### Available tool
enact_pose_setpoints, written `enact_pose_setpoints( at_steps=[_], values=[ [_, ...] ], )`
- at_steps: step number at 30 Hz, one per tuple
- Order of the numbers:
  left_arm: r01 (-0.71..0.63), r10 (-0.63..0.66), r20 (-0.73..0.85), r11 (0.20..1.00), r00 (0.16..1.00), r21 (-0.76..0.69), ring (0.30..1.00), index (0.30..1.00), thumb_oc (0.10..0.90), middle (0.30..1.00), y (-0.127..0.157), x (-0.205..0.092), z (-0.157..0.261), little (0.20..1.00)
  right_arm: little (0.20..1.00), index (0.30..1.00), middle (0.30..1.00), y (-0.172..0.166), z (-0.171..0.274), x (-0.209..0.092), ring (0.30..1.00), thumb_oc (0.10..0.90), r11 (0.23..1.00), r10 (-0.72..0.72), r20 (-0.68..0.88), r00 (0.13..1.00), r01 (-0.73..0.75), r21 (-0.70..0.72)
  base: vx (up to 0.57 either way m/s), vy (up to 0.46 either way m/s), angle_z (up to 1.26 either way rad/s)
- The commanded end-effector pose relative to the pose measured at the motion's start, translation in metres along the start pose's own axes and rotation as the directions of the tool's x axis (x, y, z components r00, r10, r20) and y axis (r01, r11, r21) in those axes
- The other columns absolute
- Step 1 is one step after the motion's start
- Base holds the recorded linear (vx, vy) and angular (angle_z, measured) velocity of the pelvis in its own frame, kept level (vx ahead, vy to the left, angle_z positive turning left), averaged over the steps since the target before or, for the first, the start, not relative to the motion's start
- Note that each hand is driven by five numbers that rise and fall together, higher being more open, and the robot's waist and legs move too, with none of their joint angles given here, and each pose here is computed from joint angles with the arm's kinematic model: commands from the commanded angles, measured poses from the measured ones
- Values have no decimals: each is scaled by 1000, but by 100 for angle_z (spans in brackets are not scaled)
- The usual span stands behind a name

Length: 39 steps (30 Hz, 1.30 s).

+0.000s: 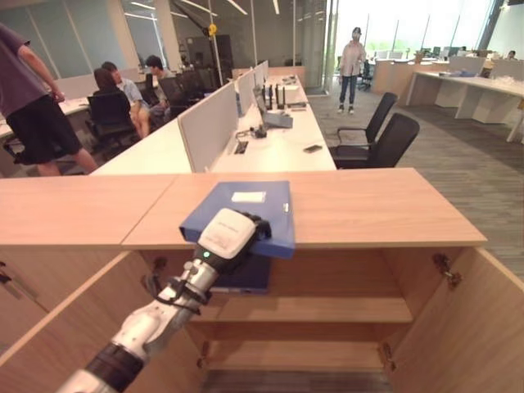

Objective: Put the empty folder in the office cabinet

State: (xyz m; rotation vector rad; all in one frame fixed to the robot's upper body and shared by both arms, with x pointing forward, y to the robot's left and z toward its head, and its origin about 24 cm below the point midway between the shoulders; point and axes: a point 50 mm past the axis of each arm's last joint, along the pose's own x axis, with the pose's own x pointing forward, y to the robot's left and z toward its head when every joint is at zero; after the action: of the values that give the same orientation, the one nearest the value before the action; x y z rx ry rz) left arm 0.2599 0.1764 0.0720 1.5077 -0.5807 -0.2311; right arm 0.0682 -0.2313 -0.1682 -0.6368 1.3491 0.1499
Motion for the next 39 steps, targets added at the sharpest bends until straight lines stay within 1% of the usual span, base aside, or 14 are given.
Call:
enact_pose_setpoints(
  at_steps=[1,6,8,10,11,13,14,15,17,25,29,32,37,39],
  values=[
    [-86,76,-112,993,991,-82,300,300,400,300,24,-8,-18,300,900,900,900,8,33,0,900,800,1000,7,85,996,-7,4,0,0,0],
    [-235,201,-122,871,972,-431,300,300,400,300,58,-14,5,300,900,900,900,12,27,0,900,800,999,20,60,998,-21,29,-5,-2,1],
    [-102,231,68,647,971,-756,300,300,400,300,85,-11,43,300,900,900,900,11,22,0,900,800,999,28,44,999,-29,39,-43,4,6],
    [25,262,152,433,953,-901,300,300,400,300,100,-13,56,300,900,900,900,9,22,0,900,800,999,36,38,999,-38,40,-6,7,19],
    [27,261,154,431,953,-902,300,300,400,300,101,-14,55,300,900,900,900,8,22,0,900,800,999,36,39,999,-38,39,-11,14,17],
    [145,280,226,281,933,-949,300,300,400,300,115,-11,56,300,900,900,900,7,25,0,900,800,999,49,41,998,-49,16,-10,7,3],
    [225,312,254,125,915,-966,300,300,400,300,126,-5,54,300,900,900,900,11,29,0,900,800,997,77,50,996,-75,-27,0,0,0],
    [227,313,256,124,915,-966,300,300,400,300,126,-5,54,300,900,900,900,11,30,0,900,800,997,77,51,996,-76,-26,0,0,0],
    [321,337,280,-74,899,-944,300,300,400,300,126,3,56,300,900,900,900,13,34,0,900,800,993,103,67,992,-99,-59,0,0,0],
    [369,293,277,-334,915,-867,300,300,400,300,102,10,58,300,900,900,900,16,37,-1,900,800,990,113,96,989,-104,-95,0,0,0],
    [298,148,262,-361,954,-884,300,300,400,300,75,-2,54,300,900,900,900,13,39,-1,900,800,993,107,106,989,-100,-70,0,0,0],
    [217,-97,251,-274,963,-937,300,300,400,300,46,-30,42,300,900,900,900,2,48,0,900,800,997,77,143,987,-77,-10,0,0,0],
    [214,-443,106,201,890,-956,300,300,400,300,10,-77,10,300,900,900,900,-29,90,-5,900,800,996,-1,319,948,-26,80,0,0,0],
    [217,-485,47,300,873,-929,300,300,400,300,6,-84,-2,300,900,900,900,-36,102,-9,900,800,997,-14,371,929,-14,73,0,0,0]
  ],
)
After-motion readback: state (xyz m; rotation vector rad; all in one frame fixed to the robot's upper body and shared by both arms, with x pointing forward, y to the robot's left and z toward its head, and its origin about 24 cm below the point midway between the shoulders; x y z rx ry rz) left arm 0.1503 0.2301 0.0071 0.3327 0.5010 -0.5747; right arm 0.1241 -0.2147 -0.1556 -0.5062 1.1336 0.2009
